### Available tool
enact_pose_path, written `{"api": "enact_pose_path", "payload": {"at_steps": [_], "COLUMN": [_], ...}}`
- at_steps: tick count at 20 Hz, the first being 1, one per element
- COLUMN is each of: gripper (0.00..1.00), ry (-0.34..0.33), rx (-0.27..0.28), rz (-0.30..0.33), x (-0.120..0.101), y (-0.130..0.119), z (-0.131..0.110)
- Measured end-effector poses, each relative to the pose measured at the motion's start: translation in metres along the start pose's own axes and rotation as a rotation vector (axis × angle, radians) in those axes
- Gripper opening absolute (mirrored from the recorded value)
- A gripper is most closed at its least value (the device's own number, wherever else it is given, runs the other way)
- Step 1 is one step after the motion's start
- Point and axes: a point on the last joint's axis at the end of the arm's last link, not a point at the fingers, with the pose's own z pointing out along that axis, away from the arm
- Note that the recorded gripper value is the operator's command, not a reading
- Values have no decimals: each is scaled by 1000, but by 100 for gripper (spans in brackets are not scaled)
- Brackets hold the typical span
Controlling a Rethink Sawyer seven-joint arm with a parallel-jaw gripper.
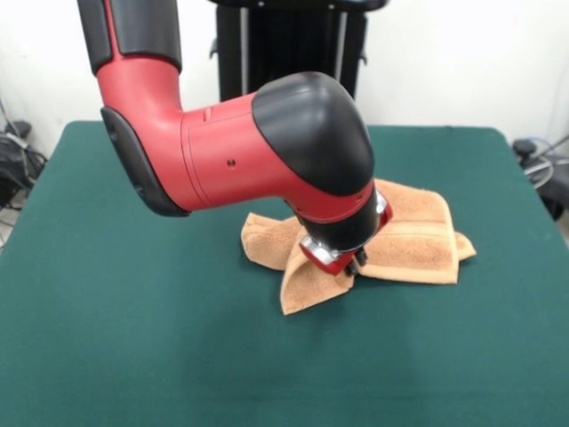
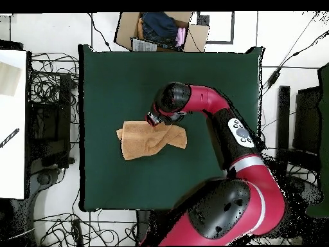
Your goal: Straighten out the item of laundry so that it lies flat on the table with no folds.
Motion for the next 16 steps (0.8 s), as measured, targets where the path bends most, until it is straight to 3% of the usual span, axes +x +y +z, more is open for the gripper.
{"api": "enact_pose_path", "payload": {"at_steps": [16], "gripper": [0], "ry": [-1], "rx": [43], "rz": [-12], "x": [-1], "y": [2], "z": [-26]}}
